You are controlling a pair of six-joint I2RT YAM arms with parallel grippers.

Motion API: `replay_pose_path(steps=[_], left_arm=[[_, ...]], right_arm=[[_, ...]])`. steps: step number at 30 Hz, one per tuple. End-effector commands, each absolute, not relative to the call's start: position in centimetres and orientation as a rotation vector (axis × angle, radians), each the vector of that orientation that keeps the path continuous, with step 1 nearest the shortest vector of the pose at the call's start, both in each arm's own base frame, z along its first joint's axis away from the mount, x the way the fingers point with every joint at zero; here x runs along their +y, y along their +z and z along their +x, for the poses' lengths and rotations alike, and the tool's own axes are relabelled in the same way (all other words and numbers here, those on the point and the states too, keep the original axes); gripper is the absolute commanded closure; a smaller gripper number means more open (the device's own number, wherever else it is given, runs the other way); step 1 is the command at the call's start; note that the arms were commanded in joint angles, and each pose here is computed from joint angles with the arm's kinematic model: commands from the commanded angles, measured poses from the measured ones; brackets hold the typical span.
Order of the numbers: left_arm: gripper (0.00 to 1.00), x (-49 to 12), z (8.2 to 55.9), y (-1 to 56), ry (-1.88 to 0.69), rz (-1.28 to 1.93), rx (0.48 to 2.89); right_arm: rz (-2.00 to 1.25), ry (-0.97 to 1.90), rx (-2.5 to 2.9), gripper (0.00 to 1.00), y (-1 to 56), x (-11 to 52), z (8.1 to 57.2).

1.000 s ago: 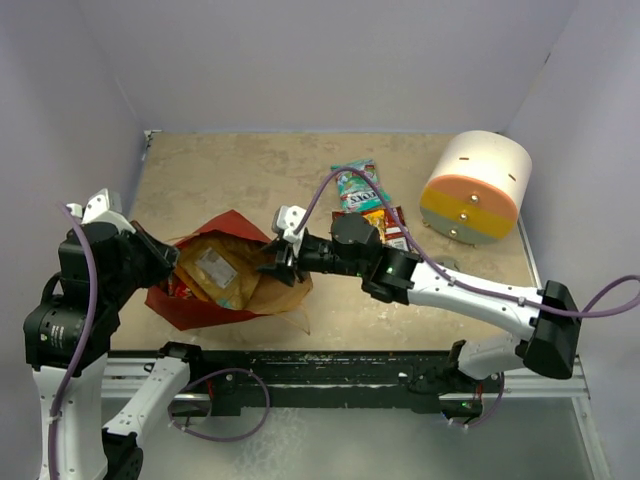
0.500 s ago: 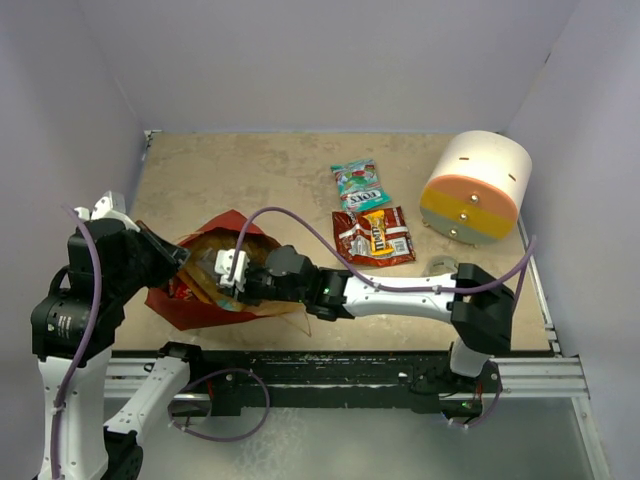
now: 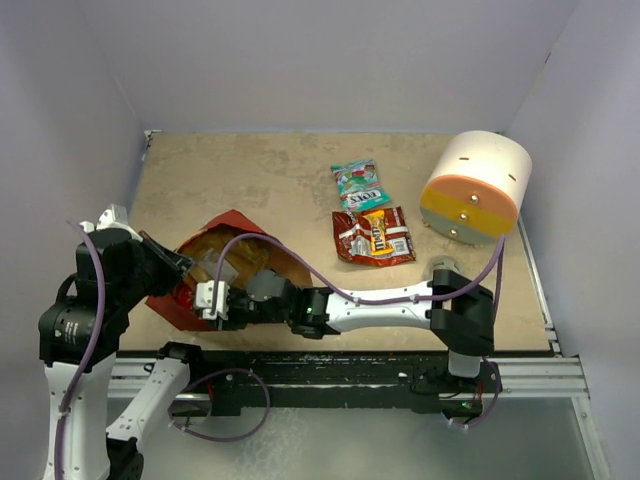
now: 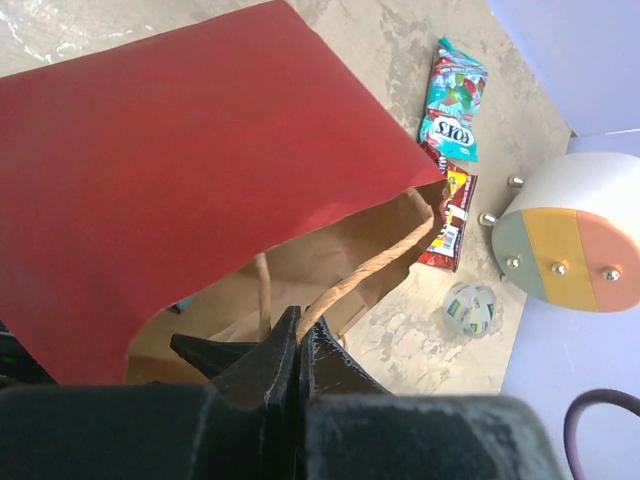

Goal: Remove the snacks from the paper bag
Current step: Take out the snack from the paper bag.

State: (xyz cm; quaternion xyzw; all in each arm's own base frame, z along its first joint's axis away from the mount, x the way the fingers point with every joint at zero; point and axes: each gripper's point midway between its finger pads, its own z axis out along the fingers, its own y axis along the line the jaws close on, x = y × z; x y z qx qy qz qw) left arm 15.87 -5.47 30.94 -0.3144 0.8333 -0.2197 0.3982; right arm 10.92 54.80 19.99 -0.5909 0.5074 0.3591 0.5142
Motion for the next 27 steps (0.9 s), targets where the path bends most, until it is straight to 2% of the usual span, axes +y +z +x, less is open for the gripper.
replay_pose_path(steps=[1,7,18,24,27], left_arm=[[1.00,-5.7,15.3,30.2,-0.588,-0.846,2.103],[1.00,-5.6,14.6,29.5,-0.602,-0.866,2.094],[1.00,-6.3,14.7,29.7,-0.645,-0.839,2.100],[1.00,-6.8,15.3,29.6,-0.664,-0.809,2.111],[1.00,-6.8,15.2,29.3,-0.659,-0.805,2.126]], right_arm=[[-1.309,0.885,1.125,0.60,24.5,56.2,11.5],[-1.152,0.712,1.260,0.50,23.6,56.1,15.9],[-1.027,0.590,1.383,0.35,21.1,56.8,20.0],[-0.942,0.545,1.480,0.24,19.1,56.5,22.9],[-0.885,0.547,1.555,0.23,18.2,55.7,24.9]])
